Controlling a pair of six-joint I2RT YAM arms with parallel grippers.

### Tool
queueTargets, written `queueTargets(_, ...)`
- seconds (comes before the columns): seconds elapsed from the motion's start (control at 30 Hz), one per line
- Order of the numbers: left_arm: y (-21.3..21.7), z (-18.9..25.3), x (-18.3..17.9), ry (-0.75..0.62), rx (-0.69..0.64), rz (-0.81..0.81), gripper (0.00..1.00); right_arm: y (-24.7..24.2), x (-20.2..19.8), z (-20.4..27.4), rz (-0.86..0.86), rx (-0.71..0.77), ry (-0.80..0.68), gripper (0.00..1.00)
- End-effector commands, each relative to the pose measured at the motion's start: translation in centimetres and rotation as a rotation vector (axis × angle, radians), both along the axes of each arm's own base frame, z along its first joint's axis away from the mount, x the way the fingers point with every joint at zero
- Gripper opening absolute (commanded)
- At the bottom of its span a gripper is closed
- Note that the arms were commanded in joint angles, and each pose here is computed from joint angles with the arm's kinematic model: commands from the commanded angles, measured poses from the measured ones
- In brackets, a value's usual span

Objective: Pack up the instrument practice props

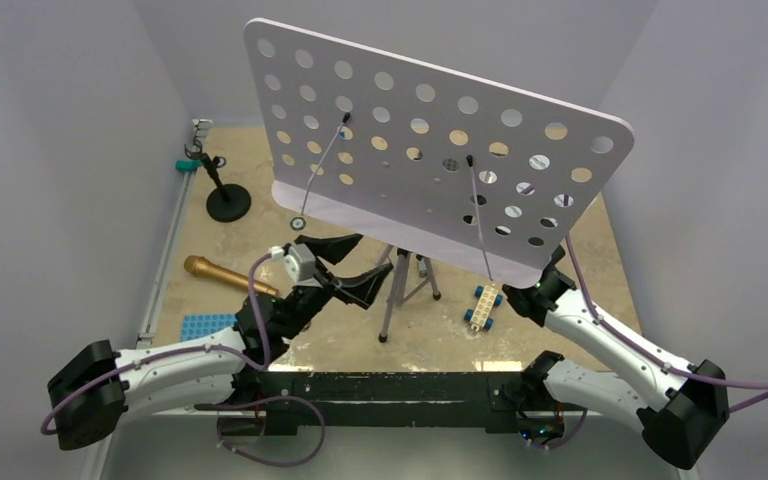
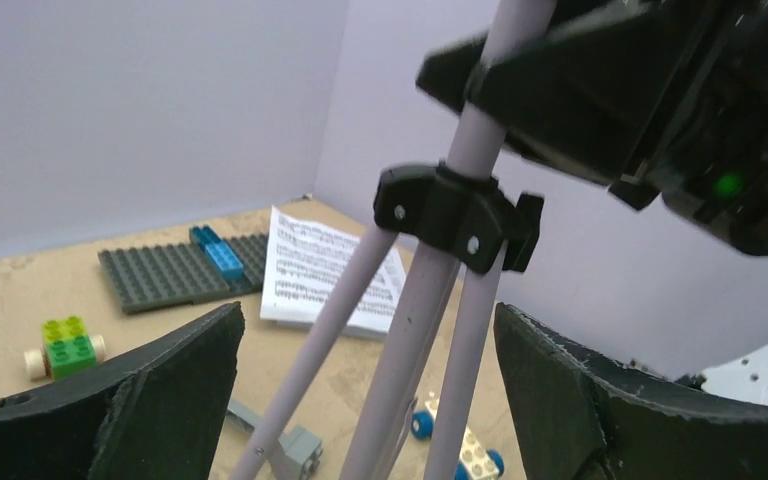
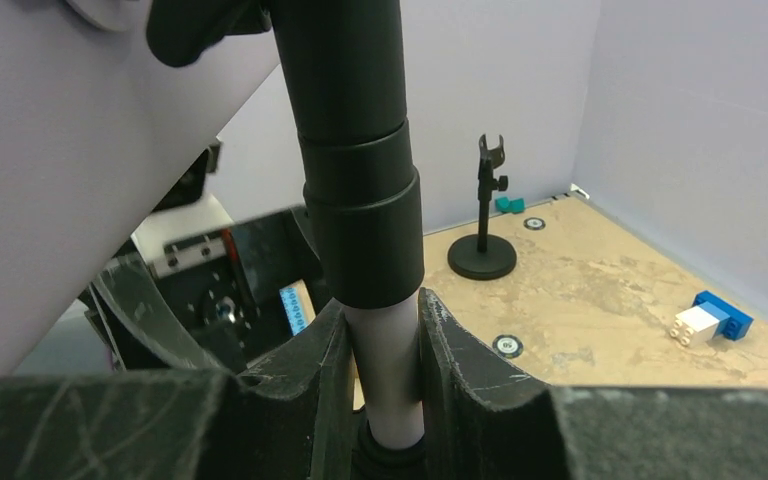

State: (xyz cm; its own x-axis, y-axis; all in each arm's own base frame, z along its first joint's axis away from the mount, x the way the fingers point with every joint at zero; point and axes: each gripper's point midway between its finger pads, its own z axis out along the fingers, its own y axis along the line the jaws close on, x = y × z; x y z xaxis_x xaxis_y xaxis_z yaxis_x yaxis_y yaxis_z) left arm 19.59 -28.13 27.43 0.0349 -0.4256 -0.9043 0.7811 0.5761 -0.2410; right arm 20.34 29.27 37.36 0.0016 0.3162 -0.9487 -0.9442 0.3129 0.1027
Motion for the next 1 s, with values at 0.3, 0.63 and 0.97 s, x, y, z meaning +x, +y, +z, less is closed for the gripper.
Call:
queueTargets(0.3,0.4,-2.3,-0.7,0.070,0.004,-0.035,1.00,-1.1,-1.5,5.0,0.059,0.201,0.068,0.00)
queueTargets(0.63,-3.3,-2.8,-0.3,-0.032,0.066,-0.115,1.00,-1.1,-2.8,5.2,0.111,0.168,0.077,0.00)
queueTargets(0.97,-2.5,-2.5,1.8,-0.056,0.157,-0.083,1.00,-1.2,-4.1,4.6,0.162,0.144,0.090,0.00)
